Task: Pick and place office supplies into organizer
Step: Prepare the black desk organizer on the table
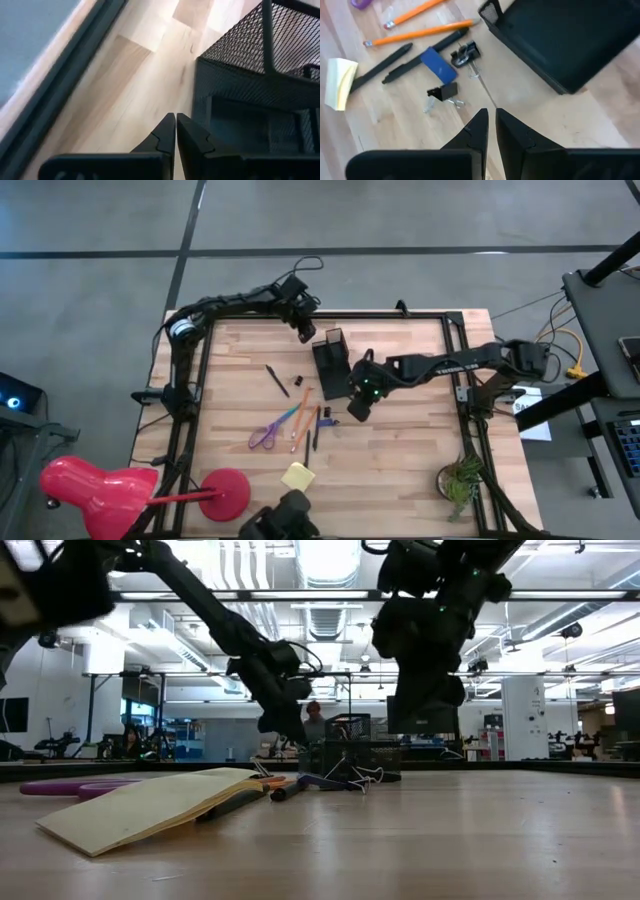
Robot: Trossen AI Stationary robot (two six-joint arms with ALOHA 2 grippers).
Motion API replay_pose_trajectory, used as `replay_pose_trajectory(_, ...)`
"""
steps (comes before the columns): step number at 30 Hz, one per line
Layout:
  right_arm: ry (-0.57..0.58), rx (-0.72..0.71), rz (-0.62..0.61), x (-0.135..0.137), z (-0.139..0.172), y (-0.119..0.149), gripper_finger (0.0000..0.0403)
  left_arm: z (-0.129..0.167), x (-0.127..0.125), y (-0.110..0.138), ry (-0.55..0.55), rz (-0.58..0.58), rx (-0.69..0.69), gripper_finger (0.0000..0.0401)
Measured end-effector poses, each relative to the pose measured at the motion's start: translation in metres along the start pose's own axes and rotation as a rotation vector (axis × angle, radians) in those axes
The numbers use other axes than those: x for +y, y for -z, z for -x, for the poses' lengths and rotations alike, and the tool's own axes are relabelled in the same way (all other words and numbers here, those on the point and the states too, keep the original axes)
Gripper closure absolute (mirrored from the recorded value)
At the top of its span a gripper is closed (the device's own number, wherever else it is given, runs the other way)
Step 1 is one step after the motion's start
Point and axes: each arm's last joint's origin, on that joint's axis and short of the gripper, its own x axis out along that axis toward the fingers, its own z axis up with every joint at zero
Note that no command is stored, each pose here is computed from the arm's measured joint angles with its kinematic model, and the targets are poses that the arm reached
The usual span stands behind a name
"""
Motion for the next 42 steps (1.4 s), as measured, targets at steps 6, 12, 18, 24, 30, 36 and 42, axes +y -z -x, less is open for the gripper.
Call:
replay_pose_trajectory(6,0.103,-0.014,-0.068,-0.007,-0.02,0.0,0.0374,-0.006,-0.002,0.007,0.102,0.053,0.044,0.04)
replay_pose_trajectory(12,0.205,-0.012,-0.131,-0.024,-0.036,-0.004,0.0374,-0.01,-0.011,0.015,0.122,0.068,0.106,0.04)
replay_pose_trajectory(18,0.297,-0.036,-0.172,-0.041,-0.033,-0.01,0.0374,-0.011,-0.024,0.025,0.162,0.091,0.203,0.04)
replay_pose_trajectory(24,0.465,-0.06,-0.209,-0.063,-0.026,-0.014,0.0374,-0.005,-0.045,0.034,0.212,0.113,0.313,0.0399)
replay_pose_trajectory(30,0.558,-0.124,-0.211,-0.079,-0.02,-0.024,0.0374,0.012,-0.074,0.035,0.303,0.067,0.307,0.04)
replay_pose_trajectory(36,0.587,-0.129,-0.175,-0.084,-0.009,-0.028,0.0374,0.036,-0.085,0.034,0.259,0.028,0.264,0.0401)
replay_pose_trajectory(42,0.621,-0.149,-0.179,-0.086,0.001,-0.029,0.0374,0.055,-0.076,0.034,0.009,-0.019,0.211,0.04)
